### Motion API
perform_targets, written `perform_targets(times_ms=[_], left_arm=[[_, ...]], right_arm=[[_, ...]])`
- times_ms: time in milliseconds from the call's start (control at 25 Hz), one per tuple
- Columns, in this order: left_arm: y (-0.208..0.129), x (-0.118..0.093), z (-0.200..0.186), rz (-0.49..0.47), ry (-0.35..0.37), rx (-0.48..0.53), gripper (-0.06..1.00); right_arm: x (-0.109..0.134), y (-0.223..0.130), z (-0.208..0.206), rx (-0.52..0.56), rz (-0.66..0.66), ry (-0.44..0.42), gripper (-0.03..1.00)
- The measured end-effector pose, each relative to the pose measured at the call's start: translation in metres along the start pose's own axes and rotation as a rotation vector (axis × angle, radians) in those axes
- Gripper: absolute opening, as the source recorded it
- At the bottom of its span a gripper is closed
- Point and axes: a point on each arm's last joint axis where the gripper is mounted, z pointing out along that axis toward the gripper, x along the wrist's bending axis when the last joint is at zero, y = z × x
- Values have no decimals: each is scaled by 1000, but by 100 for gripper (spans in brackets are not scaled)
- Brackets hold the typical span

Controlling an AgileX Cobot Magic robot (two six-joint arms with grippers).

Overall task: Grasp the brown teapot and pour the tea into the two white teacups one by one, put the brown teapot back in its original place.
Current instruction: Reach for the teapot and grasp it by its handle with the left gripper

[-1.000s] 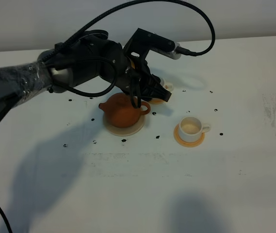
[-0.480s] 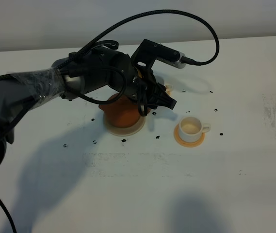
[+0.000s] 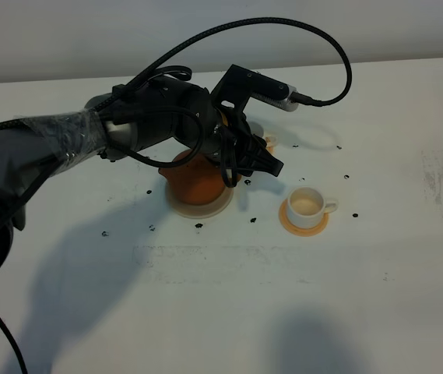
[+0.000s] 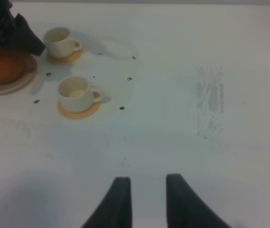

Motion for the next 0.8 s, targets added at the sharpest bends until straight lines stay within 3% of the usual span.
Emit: perform_targets(times_ms=[800], left_arm=[[-6,-2,5,-26,-21,55,44]], right_arm=[[0,0,0,0,0,0,20]])
